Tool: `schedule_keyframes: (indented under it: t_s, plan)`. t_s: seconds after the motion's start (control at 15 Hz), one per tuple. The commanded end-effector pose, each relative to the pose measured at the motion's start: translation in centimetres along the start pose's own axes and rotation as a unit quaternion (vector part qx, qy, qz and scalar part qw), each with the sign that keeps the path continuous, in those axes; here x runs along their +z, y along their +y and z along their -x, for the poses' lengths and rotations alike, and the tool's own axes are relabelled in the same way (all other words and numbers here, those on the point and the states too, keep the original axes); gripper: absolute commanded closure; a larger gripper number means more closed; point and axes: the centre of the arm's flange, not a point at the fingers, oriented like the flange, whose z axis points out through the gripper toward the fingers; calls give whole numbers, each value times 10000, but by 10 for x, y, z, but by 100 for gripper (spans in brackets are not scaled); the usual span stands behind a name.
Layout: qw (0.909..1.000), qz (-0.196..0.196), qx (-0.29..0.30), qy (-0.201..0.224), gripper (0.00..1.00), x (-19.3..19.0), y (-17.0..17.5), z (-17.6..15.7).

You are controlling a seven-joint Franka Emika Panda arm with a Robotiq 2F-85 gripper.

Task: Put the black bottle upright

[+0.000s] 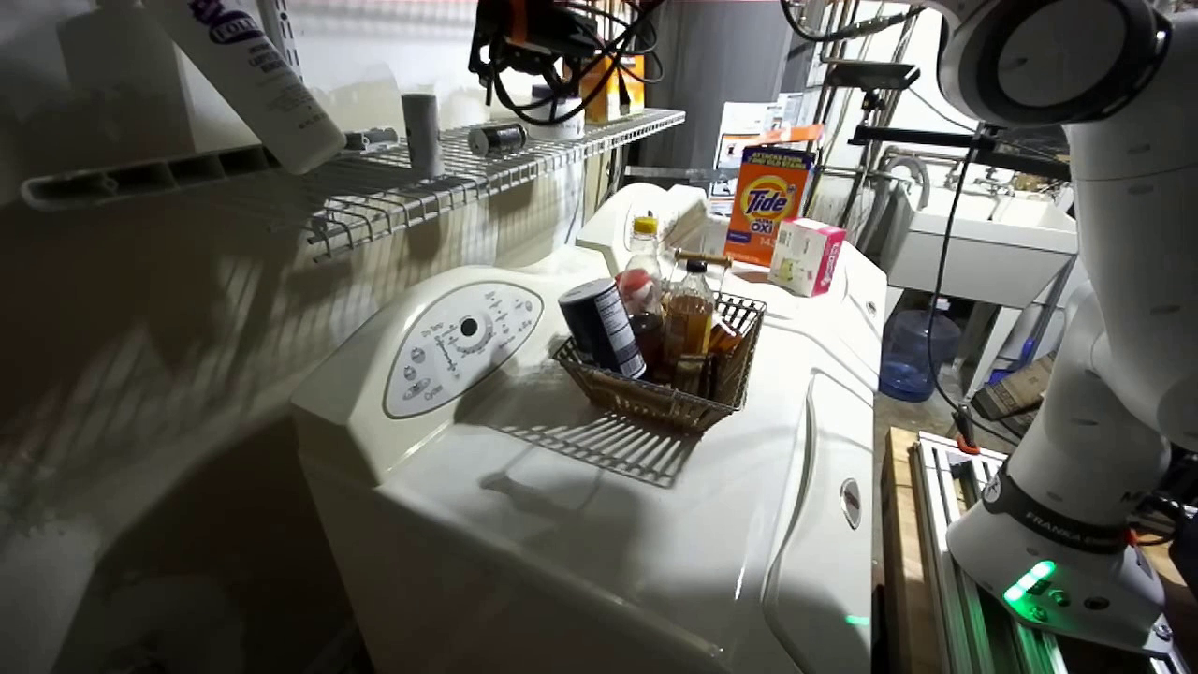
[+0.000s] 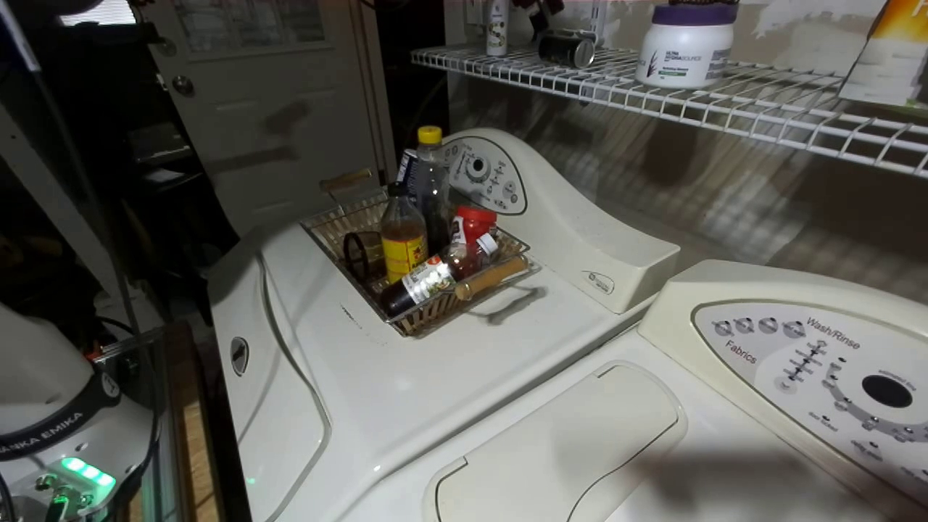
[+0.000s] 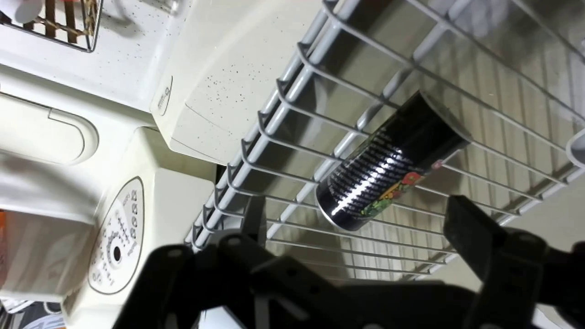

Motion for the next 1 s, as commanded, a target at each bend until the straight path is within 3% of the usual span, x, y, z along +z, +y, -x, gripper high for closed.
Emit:
schedule_keyframes:
  t_s: [0.0, 0.93]
  plan:
    - [9998, -54, 138, -100, 0, 1, -25, -19]
    - [9961, -148, 531, -690, 0, 31, -28, -30]
